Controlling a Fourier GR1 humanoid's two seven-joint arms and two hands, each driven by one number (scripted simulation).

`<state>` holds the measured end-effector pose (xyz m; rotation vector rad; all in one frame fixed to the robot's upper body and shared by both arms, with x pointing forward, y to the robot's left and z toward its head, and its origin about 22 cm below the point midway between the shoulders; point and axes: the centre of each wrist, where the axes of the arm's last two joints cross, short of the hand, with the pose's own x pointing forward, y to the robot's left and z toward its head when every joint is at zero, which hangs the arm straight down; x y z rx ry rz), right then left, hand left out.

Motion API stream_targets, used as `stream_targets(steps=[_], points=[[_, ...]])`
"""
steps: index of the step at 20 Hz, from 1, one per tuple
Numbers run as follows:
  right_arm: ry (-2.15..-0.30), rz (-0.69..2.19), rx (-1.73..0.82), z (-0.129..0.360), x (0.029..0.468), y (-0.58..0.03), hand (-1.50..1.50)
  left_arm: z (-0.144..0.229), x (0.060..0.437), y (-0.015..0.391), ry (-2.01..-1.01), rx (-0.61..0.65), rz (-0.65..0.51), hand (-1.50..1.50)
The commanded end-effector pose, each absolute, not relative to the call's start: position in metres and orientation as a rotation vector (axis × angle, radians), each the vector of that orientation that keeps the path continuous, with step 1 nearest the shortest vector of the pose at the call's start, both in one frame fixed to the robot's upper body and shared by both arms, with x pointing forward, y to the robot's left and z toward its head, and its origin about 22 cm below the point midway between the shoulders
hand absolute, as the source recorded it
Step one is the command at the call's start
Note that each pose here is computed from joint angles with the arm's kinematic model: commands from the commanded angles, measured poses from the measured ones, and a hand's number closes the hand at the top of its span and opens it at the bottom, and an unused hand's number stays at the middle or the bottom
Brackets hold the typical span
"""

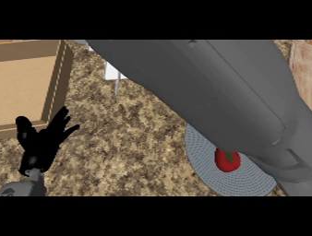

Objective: Pick the can from the placemat and place it in the tiered shelf

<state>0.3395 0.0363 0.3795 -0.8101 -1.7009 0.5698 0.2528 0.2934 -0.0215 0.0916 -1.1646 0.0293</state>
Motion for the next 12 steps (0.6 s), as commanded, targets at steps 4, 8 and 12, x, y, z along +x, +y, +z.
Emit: stream_targets(steps=[4, 8, 12], points=[[-1.627, 0.655, -0.804, 0.374, 0.38, 0.022, 1.5, -0.031, 0.251, 0.288, -1.125, 0.094, 0.021, 0.0], [-1.604, 0.717, -0.835, 0.373, 0.396, 0.012, 1.5, -0.028, 0.258, 0.275, -1.112, 0.078, 0.022, 0.0], [-1.602, 0.717, -0.845, 0.334, 0.414, 0.011, 1.5, -0.026, 0.272, 0.278, -1.14, 0.076, 0.025, 0.0]])
